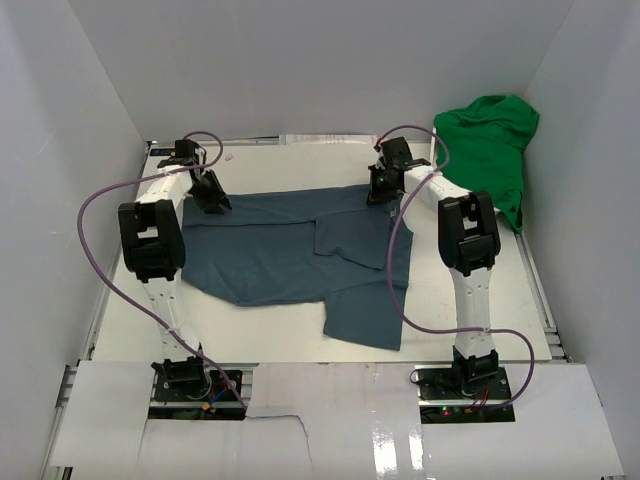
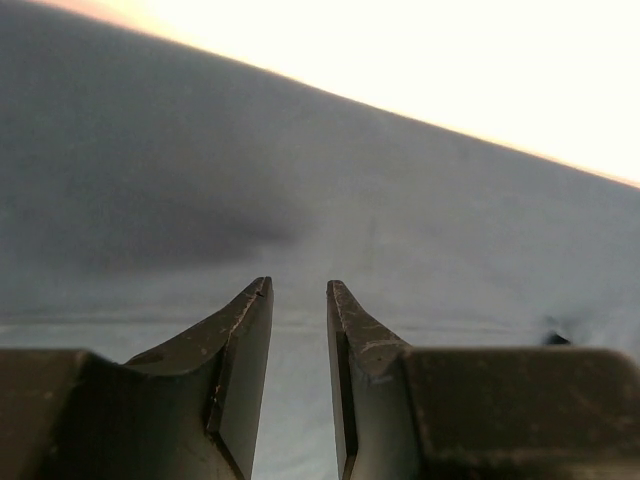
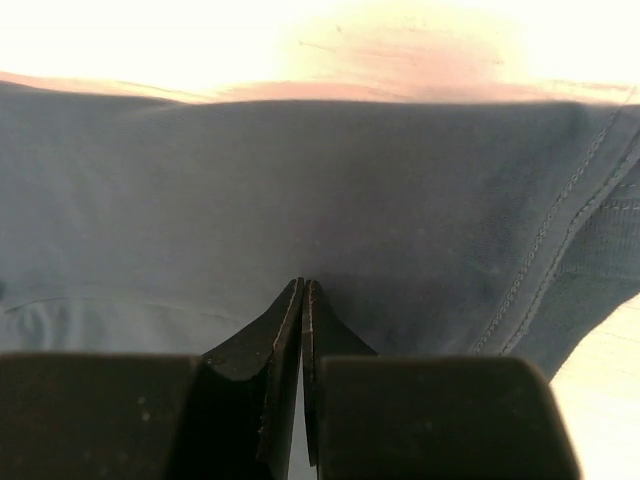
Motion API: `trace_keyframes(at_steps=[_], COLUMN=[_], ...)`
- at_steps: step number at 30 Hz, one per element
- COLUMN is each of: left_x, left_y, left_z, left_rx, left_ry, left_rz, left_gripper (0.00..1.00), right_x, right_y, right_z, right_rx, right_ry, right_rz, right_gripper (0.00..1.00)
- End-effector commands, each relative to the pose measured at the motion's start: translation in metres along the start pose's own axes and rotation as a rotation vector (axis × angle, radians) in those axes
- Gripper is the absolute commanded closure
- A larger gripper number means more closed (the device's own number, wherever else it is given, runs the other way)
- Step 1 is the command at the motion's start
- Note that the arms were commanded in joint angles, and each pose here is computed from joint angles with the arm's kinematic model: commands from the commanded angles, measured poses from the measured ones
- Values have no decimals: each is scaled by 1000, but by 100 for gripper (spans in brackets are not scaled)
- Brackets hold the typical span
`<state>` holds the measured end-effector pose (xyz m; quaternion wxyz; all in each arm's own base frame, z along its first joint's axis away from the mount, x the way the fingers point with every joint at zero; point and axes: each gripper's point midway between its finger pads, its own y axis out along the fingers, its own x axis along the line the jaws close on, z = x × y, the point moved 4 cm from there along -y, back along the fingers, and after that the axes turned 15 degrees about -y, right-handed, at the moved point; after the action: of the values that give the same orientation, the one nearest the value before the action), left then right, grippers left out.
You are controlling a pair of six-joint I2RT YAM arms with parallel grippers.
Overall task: Fold and stack the t-shirts
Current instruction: Fold the flattened tshirt in 1/3 of the way
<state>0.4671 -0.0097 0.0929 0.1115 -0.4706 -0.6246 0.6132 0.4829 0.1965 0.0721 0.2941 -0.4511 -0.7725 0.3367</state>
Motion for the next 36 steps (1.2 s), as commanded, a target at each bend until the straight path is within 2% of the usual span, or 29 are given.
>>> trace_keyframes(at_steps=[1, 6, 18, 24, 31, 34, 36], left_x=[2, 8, 25, 12, 1, -15, -31], left_y=[-2, 12, 70, 84, 87, 60, 37], left_z=[-19, -23, -14, -25, -33, -40, -43], left_rx=[-77, -79, 24, 33, 45, 17, -1], left_ry=[-8, 0, -27, -30, -29, -33, -27], left_rz=[-40, -78, -98, -54, -13, 40, 98], left_gripper=[61, 61, 61, 60, 59, 53, 50], right_x=[-4, -17, -61, -89, -98, -96, -89], right_y=[-7, 9, 28, 34, 29, 12, -14], right_z=[-22, -8, 6, -5, -52, -78, -102], right_rx=[-50, -8, 41, 8, -113, -191, -282], right_ry=[-28, -12, 83, 127, 110, 72, 36], right_rz=[35, 57, 70, 56, -2, -5, -13], right_gripper=[92, 92, 92, 92, 92, 79, 66])
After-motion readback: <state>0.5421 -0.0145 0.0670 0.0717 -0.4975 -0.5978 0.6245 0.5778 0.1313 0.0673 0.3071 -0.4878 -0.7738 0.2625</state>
